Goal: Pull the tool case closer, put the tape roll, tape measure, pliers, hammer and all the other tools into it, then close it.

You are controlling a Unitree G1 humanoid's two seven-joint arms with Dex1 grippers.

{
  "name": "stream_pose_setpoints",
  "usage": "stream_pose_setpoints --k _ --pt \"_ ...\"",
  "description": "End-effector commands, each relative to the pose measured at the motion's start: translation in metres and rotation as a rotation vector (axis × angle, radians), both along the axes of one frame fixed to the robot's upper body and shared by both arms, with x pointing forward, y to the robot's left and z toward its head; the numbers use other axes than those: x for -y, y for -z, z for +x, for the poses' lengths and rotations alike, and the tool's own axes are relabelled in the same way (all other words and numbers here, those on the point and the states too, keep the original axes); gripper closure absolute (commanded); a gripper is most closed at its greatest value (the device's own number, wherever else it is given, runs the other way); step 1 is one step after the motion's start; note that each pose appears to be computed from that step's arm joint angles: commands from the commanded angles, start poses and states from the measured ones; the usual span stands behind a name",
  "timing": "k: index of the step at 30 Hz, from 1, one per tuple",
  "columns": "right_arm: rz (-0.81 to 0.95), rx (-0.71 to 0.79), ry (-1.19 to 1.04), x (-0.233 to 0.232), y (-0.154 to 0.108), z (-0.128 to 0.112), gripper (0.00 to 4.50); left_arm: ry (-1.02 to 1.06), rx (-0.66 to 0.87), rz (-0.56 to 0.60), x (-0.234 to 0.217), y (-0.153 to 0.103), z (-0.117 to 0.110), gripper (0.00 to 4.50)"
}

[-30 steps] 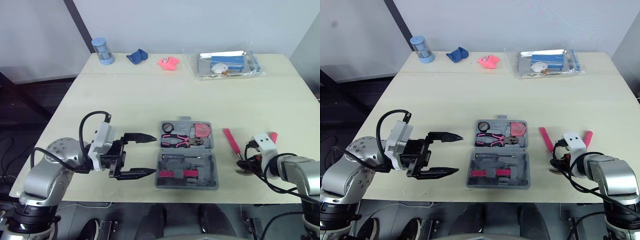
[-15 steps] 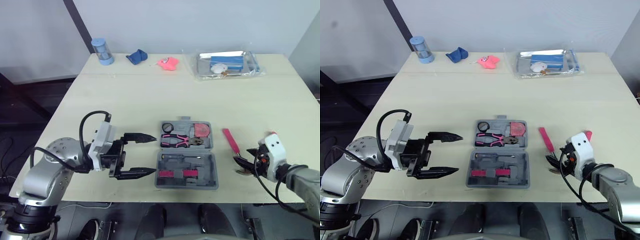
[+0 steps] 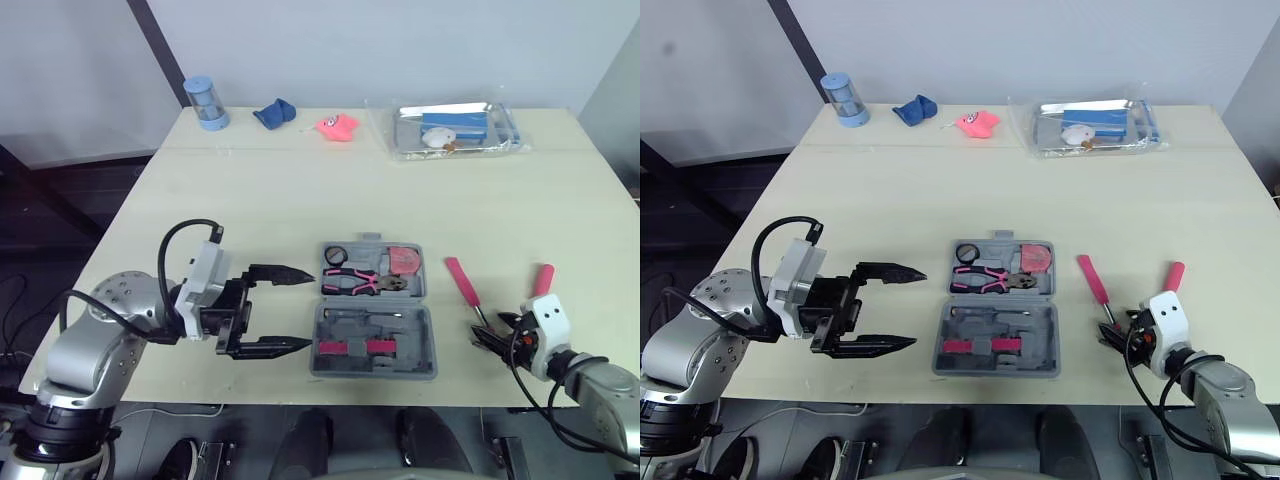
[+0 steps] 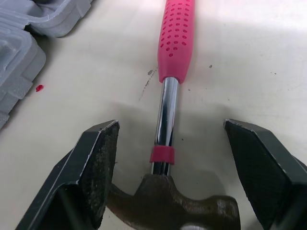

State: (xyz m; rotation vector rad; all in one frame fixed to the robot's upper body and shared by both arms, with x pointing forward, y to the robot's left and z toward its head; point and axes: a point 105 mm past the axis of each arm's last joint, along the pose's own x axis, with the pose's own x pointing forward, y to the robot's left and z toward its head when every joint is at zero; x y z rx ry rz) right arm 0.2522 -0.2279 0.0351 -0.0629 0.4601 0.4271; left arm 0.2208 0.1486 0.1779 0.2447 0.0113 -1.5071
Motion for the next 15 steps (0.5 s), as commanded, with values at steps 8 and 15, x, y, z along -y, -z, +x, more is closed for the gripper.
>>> stream_pose_setpoints --k 8,15 --pt "0.017 -0.009 0.051 -0.001 0.023 -0.004 4.39 0.005 0.030 0.004 0.001 -0.004 0.003 0.00" --pt "0.016 0.004 0.072 0.000 0.026 -0.003 4.39 0.002 0.032 -0.002 0.002 -0.005 0.003 0.00"
